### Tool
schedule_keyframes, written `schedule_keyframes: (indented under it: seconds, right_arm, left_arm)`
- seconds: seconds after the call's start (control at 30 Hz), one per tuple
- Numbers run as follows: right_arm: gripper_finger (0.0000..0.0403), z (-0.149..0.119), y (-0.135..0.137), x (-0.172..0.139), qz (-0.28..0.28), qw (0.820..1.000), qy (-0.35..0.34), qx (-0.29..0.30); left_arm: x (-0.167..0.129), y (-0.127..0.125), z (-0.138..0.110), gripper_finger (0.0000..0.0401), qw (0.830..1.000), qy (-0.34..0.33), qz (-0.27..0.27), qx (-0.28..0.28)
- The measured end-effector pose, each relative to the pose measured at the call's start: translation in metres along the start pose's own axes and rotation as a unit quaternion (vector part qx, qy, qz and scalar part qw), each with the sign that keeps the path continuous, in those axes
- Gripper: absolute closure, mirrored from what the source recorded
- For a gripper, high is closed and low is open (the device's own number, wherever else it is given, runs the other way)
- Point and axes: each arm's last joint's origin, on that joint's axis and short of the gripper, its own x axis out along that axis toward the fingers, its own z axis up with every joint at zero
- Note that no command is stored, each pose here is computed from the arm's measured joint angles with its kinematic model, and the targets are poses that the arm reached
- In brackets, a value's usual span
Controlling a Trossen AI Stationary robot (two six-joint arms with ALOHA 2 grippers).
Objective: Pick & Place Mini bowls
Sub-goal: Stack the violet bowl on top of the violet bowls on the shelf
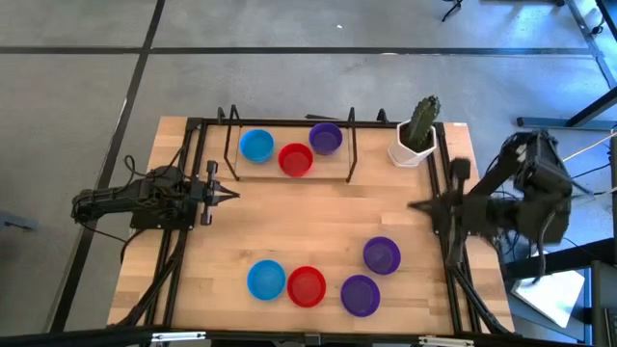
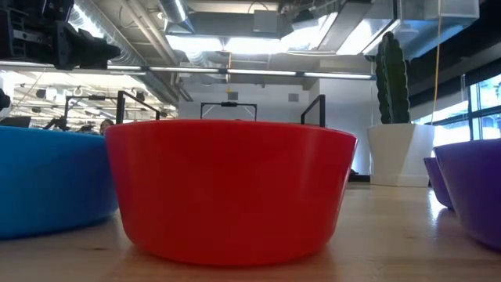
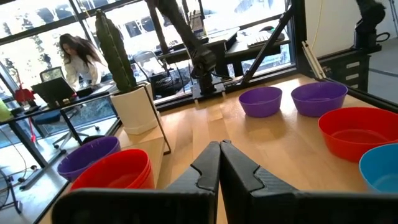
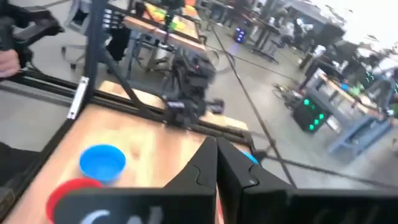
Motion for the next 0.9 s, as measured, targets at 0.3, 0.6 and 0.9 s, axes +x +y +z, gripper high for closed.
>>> schedule_keyframes:
  seconds: [0.3, 0.6, 0.9]
  right_arm:
    - [0.0403, -0.08, -0.022, -0.004, 0.113, 0.989, -0.094, 0.011]
    - [0.0403, -0.154, -0.015, 0.014, 0.178, 0.972, -0.15, 0.03]
    - [0.0403, -0.208, 0.006, 0.053, 0.178, 0.975, -0.129, 0.038]
  left_arm:
    - [0.0, 0.0, 0.0, 0.0398, 1.0, -0.002, 0.001, 0.004]
    - [0.0, 0.0, 0.0, 0.0398, 1.0, -0.002, 0.001, 0.001]
    - [0.0, 0.0, 0.0, 0.0398, 1.0, -0.002, 0.001, 0.003]
